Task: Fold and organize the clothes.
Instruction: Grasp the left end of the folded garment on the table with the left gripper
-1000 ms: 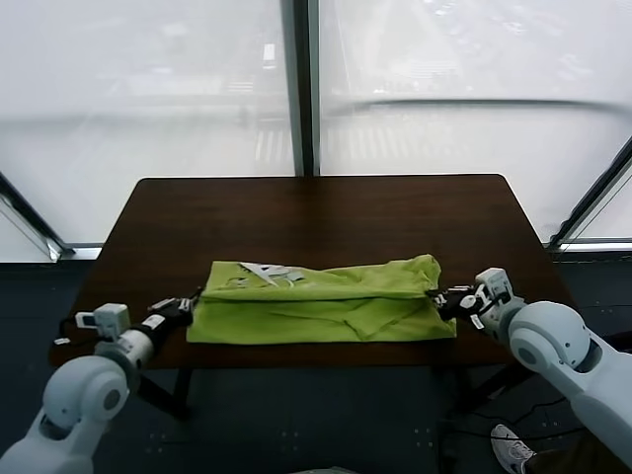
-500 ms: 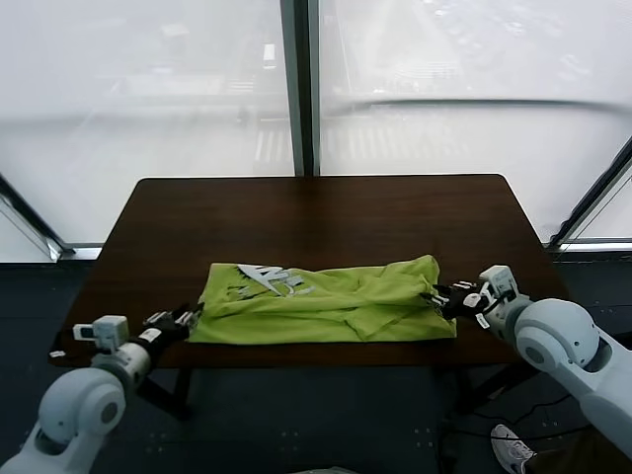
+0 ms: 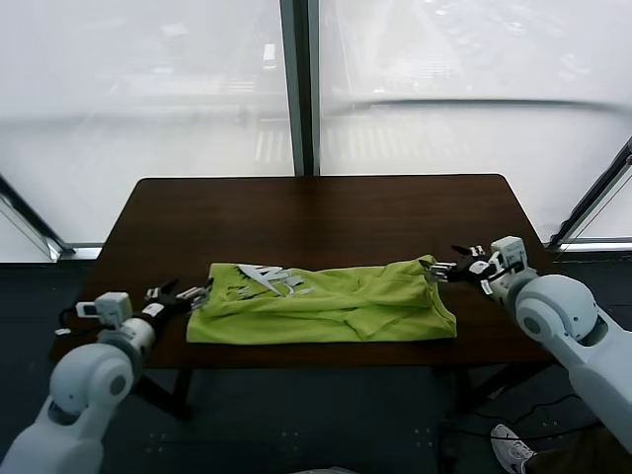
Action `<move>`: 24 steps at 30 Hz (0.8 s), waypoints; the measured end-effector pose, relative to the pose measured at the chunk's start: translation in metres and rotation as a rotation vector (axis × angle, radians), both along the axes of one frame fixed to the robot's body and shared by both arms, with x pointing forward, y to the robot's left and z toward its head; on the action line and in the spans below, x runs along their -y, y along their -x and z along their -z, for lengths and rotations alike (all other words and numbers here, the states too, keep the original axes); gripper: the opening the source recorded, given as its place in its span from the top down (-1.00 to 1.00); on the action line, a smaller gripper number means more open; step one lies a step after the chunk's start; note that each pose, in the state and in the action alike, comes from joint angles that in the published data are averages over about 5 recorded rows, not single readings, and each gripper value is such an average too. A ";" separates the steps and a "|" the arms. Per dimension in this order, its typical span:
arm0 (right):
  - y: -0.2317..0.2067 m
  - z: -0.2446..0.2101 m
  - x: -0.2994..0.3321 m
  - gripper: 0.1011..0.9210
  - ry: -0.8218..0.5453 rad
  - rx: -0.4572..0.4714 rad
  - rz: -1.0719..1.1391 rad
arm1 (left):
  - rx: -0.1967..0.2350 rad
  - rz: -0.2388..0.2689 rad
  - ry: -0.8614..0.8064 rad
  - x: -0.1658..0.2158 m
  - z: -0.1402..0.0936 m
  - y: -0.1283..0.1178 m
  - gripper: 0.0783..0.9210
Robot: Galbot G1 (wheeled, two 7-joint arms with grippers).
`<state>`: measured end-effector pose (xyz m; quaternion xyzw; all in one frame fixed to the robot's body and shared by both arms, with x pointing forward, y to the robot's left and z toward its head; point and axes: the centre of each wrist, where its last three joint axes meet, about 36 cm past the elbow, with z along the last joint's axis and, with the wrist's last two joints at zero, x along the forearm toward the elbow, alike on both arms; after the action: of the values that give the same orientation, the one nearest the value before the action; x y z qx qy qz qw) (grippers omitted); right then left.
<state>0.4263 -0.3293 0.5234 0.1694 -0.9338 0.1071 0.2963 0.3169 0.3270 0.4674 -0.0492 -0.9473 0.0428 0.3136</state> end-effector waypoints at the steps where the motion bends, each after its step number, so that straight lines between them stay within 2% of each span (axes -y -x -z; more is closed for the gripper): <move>1: -0.003 0.002 0.000 -0.96 -0.007 0.008 0.009 | 0.007 -0.005 0.002 0.000 -0.001 -0.002 -0.56; 4: -0.011 0.008 0.000 -0.96 -0.024 0.025 0.034 | 0.038 -0.017 0.007 0.000 -0.001 -0.012 -0.87; 7: -0.017 0.019 -0.001 -0.97 -0.044 0.028 0.061 | 0.075 -0.022 0.013 0.002 0.000 -0.025 -0.95; 10: -0.023 0.031 0.000 -0.97 -0.066 0.020 0.091 | 0.101 -0.026 0.022 0.003 0.004 -0.039 -0.96; 14: -0.029 0.045 0.001 -0.97 -0.088 0.002 0.126 | 0.113 -0.033 0.034 0.003 0.012 -0.057 -0.97; 19: -0.034 0.060 0.000 -0.96 -0.113 -0.019 0.154 | 0.113 -0.045 0.044 0.003 0.024 -0.076 -0.97; 24: -0.039 0.067 -0.002 -0.85 -0.129 -0.030 0.165 | 0.095 -0.048 0.047 0.004 0.037 -0.086 -0.97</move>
<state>0.4652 -0.3274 0.4561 0.1122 -0.9451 0.0193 0.3064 0.4033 0.3230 0.4306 -0.0359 -0.9608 0.0700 0.2657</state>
